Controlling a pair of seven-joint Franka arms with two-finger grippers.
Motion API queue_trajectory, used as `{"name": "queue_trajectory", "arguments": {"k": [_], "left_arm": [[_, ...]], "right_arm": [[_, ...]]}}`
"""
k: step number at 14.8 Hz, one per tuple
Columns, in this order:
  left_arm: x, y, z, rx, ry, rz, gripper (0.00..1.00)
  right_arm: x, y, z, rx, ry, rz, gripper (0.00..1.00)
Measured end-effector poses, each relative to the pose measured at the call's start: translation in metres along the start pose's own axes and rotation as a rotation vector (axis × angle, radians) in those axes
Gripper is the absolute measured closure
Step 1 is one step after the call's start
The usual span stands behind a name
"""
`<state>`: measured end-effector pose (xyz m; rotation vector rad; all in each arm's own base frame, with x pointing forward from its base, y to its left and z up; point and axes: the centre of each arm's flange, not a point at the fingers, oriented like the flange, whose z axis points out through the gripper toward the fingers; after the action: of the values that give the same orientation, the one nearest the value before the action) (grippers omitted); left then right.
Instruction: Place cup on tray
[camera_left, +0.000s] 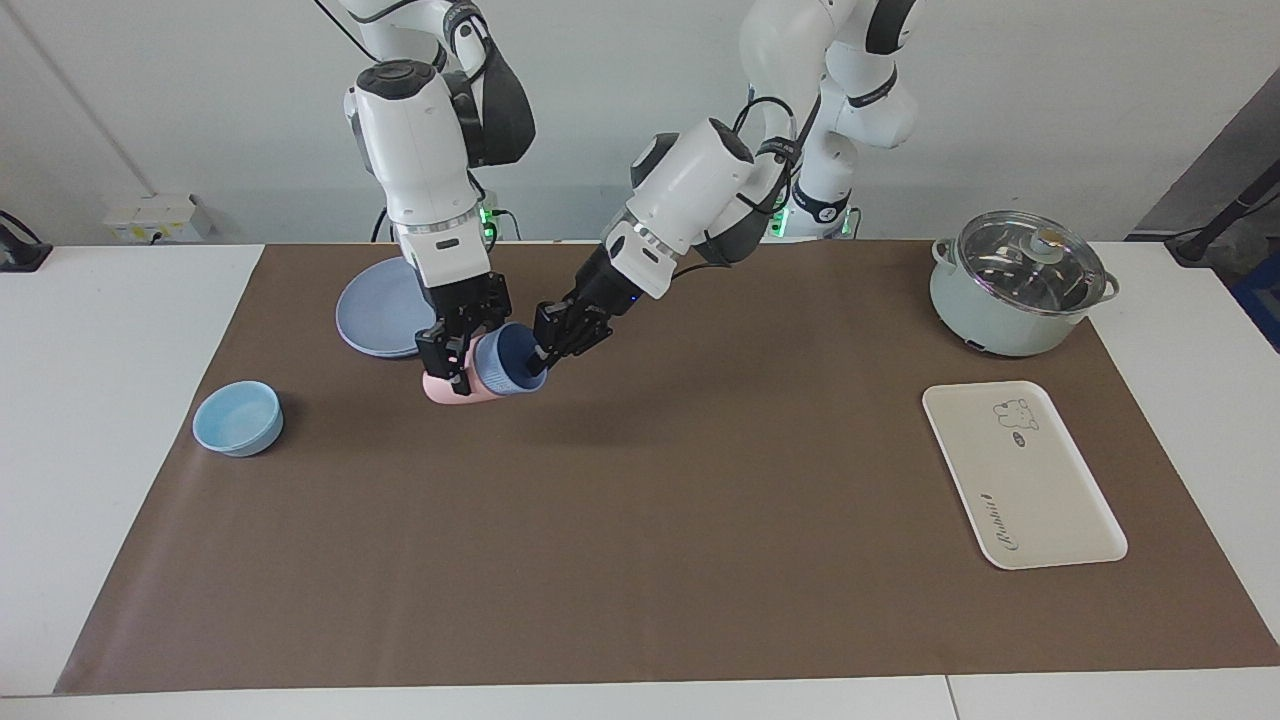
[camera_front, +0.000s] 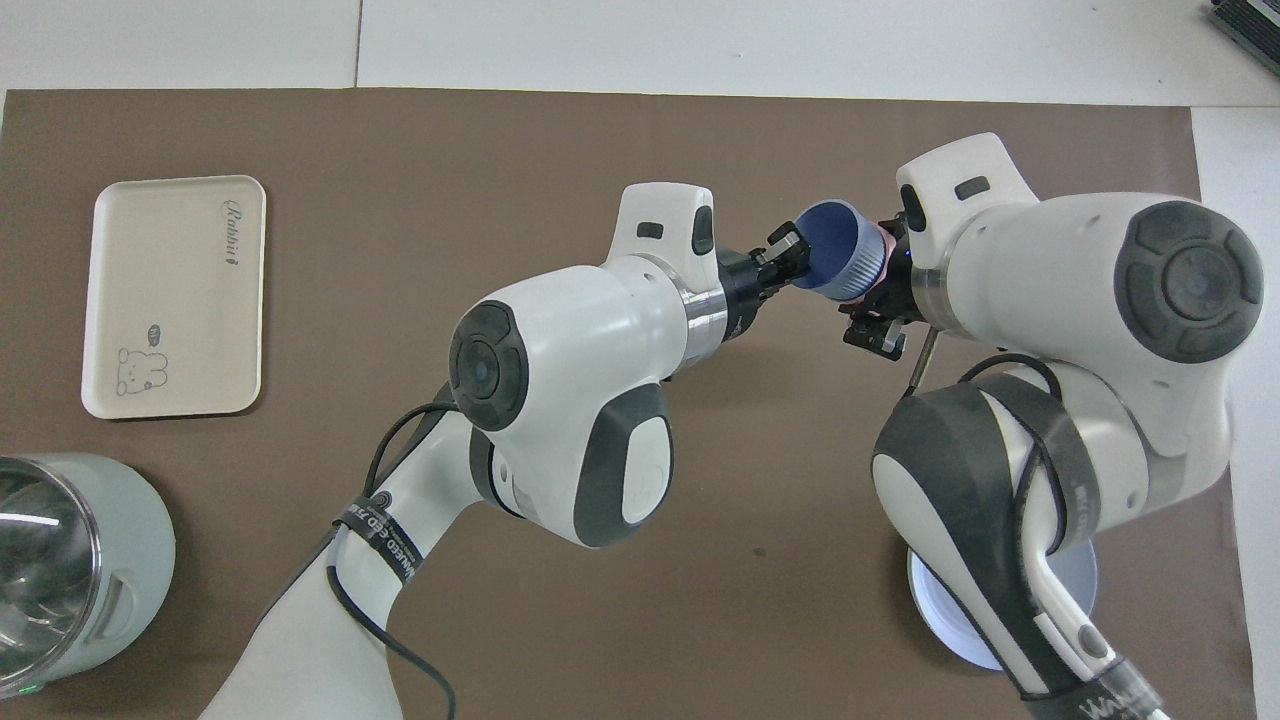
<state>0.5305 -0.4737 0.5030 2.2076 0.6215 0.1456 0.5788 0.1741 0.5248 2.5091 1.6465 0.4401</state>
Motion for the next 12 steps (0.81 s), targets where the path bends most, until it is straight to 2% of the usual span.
{"name": "queue_trajectory", "arguments": {"k": [5,10,12], "left_arm": [[0.053,0.020,-0.043,0.041,-0.049,-0.034,0.93],[0.142,0.013,-0.113,0.082,-0.047,-0.102,0.93],[0.175,0.005,-0.152,0.096,-0.033,-0.083,0.93]], "right_arm": [[0.001,0.002,-0.001,-0.007,0.005,0.005,0.16],[0.004,-0.003,0.001,0.003,0.001,-0.002,0.16],[0.000,0.003,0.000,-0.013,0.012,0.014,0.16]]}}
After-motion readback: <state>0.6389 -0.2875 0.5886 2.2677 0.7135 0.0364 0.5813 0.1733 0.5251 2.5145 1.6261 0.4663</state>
